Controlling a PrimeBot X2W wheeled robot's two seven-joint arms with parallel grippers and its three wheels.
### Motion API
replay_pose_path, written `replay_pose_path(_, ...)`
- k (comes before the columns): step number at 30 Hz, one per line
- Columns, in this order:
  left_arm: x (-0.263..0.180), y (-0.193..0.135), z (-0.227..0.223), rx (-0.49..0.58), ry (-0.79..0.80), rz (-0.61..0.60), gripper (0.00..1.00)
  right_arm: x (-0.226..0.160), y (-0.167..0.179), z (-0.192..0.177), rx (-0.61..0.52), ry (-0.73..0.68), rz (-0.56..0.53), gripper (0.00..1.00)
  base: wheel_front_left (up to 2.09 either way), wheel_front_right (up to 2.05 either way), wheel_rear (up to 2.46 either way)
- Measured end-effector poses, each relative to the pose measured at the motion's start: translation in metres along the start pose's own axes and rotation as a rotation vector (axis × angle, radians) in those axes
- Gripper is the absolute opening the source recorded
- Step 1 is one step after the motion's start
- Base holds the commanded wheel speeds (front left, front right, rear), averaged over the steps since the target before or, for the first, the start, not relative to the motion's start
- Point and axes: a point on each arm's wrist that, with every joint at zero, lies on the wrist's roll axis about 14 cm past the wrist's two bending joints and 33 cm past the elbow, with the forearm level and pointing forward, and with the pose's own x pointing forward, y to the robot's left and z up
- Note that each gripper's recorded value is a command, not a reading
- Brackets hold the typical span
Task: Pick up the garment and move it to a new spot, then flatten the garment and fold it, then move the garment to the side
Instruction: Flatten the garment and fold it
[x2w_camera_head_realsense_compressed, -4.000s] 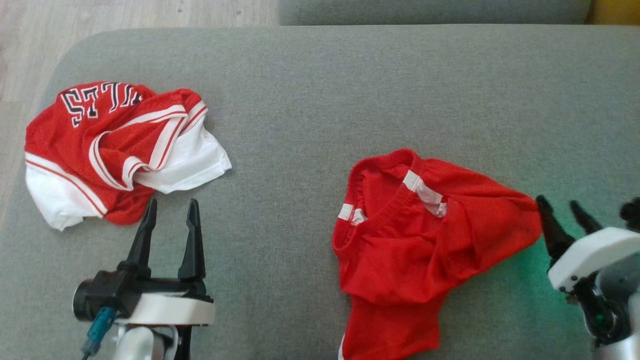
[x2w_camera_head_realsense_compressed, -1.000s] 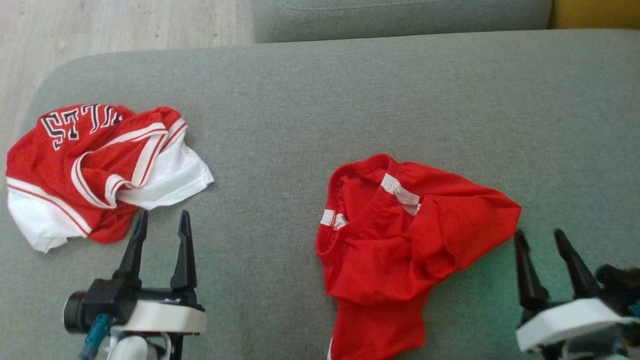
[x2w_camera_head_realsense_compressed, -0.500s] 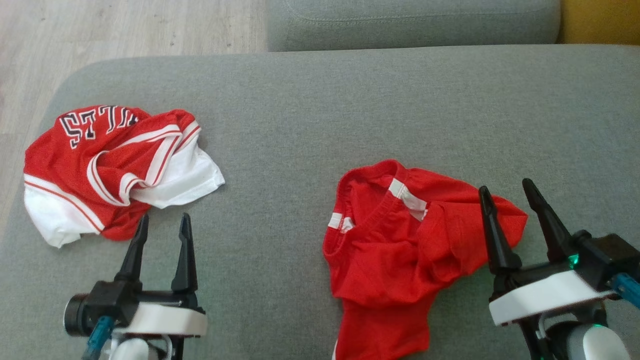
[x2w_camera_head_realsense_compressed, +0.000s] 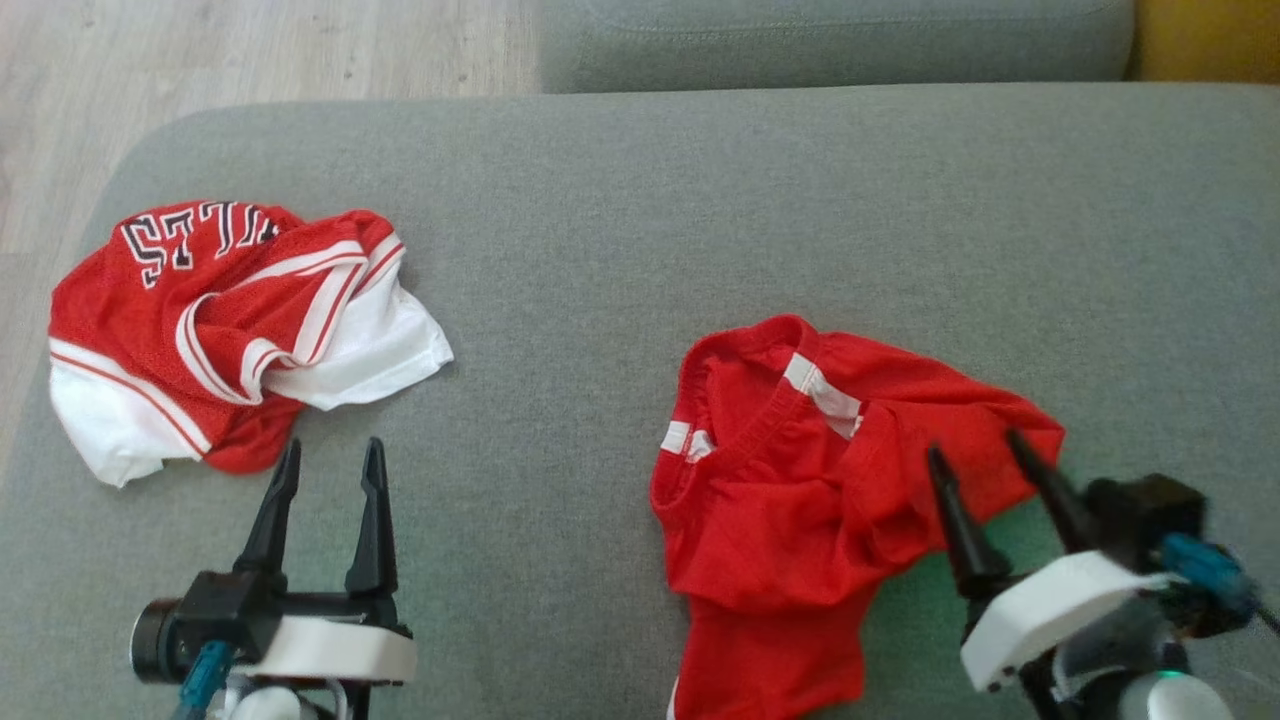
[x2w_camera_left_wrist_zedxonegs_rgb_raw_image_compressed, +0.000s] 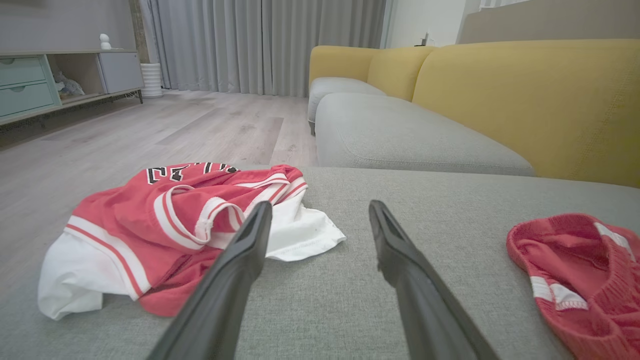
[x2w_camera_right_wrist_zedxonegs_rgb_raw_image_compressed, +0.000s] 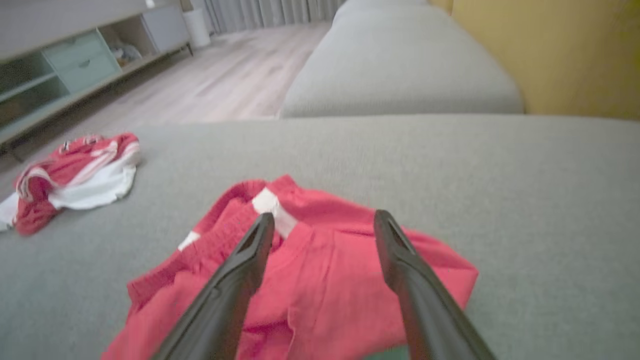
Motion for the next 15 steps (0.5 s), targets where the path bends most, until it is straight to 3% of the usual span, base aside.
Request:
replay_pose_path(5, 0.001, 0.002, -0.006, -0.001, 0.018, 0.005, 1.00, 0.009, 0.011, -0.040, -0.033, 0.220, 0.059, 1.00, 0.00, 0.00, 0.00)
replay_pose_path(10, 0.002, 0.004, -0.011, -0.007, 0.034, 0.015, 1.00, 0.035, 0.011, -0.037, -0.132, 0.297, 0.101, 1.00, 0.00, 0.00, 0.00)
replay_pose_path(15, 0.004, 0.004, -0.009, -0.013, 0.027, 0.017, 1.00, 0.037, 0.008, -0.062, -0.188, 0.468, 0.111, 1.00, 0.00, 0.00, 0.00)
